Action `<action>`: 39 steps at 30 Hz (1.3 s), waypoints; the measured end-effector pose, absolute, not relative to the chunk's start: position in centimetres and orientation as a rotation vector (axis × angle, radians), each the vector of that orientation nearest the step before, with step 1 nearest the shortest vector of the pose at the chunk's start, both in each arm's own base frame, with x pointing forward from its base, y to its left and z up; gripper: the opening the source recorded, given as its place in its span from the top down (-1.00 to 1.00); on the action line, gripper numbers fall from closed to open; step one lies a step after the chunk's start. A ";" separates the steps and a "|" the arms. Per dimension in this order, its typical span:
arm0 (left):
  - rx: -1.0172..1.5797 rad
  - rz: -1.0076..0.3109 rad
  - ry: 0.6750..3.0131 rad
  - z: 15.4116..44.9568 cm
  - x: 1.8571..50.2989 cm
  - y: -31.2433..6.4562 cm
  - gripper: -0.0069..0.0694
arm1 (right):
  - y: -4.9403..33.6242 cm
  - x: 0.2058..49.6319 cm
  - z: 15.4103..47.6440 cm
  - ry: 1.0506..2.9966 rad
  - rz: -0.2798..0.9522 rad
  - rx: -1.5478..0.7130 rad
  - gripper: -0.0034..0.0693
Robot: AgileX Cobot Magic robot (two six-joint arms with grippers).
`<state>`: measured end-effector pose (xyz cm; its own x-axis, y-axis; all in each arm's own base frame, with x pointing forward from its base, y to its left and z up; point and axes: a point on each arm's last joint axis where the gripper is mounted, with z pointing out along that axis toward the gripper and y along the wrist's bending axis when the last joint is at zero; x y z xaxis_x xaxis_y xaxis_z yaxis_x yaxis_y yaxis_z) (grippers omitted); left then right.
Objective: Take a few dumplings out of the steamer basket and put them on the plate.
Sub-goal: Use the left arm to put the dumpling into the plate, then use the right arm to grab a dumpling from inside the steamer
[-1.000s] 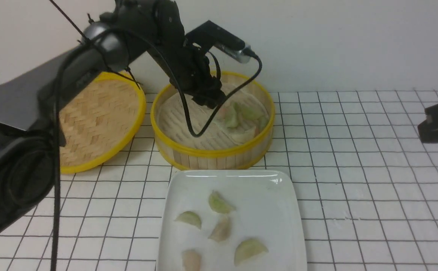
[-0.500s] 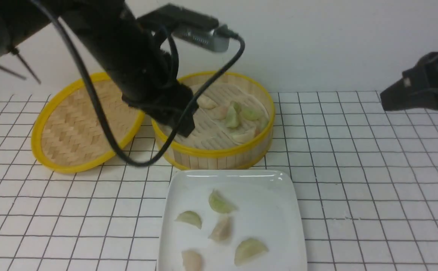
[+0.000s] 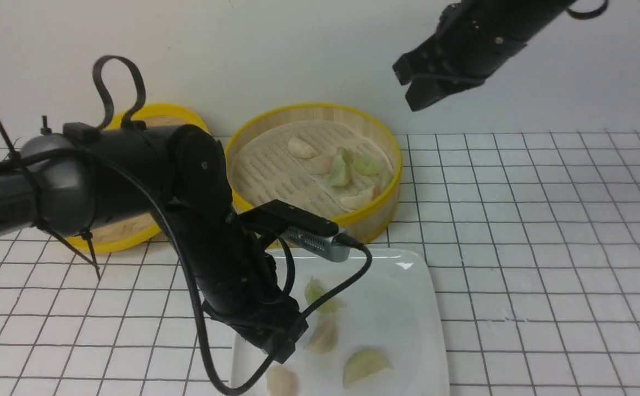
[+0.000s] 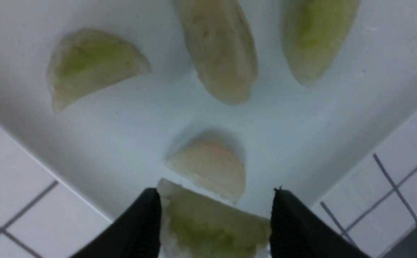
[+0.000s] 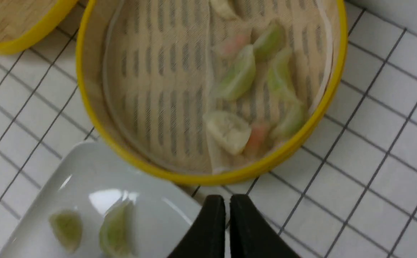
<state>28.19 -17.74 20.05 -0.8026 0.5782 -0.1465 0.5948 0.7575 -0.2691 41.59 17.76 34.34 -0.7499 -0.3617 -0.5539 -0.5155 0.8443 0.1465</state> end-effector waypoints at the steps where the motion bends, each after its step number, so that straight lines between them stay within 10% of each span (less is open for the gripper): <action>1: 0.961 -0.470 2.899 19.6 28.4 -17.8 -0.10 | 18.1 42.6 33.7 2.498 0.396 -0.638 0.80; 12: 0.947 -0.417 2.940 18.2 29.0 -17.8 -0.69 | 20.5 48.8 25.9 2.503 0.371 -0.707 -0.06; 19: 0.872 -0.426 2.973 20.0 29.0 -17.9 -0.28 | 21.6 50.4 21.5 2.430 0.315 -0.860 -0.32; 26: 0.869 -0.400 2.873 25.0 27.2 -16.7 0.75 | 22.5 50.7 19.0 2.402 0.199 -0.962 -0.33; 32: 0.808 -0.367 2.757 29.7 25.1 -15.1 0.84 | 22.3 51.1 17.9 2.403 0.114 -0.986 -0.23; 36: 0.745 -0.306 2.653 33.4 22.8 -13.3 0.84 | 22.2 51.1 17.7 2.427 0.113 -0.943 0.51; 39: 0.717 -0.256 2.618 34.6 22.1 -12.5 0.84 | 22.1 50.9 18.5 2.437 0.115 -0.940 0.51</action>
<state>22.09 -12.49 34.56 -0.7824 0.4456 -0.4350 0.5215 0.8507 -0.0665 50.87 22.06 18.50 -0.6234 -0.6025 -0.4984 -0.6466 0.7556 -0.1047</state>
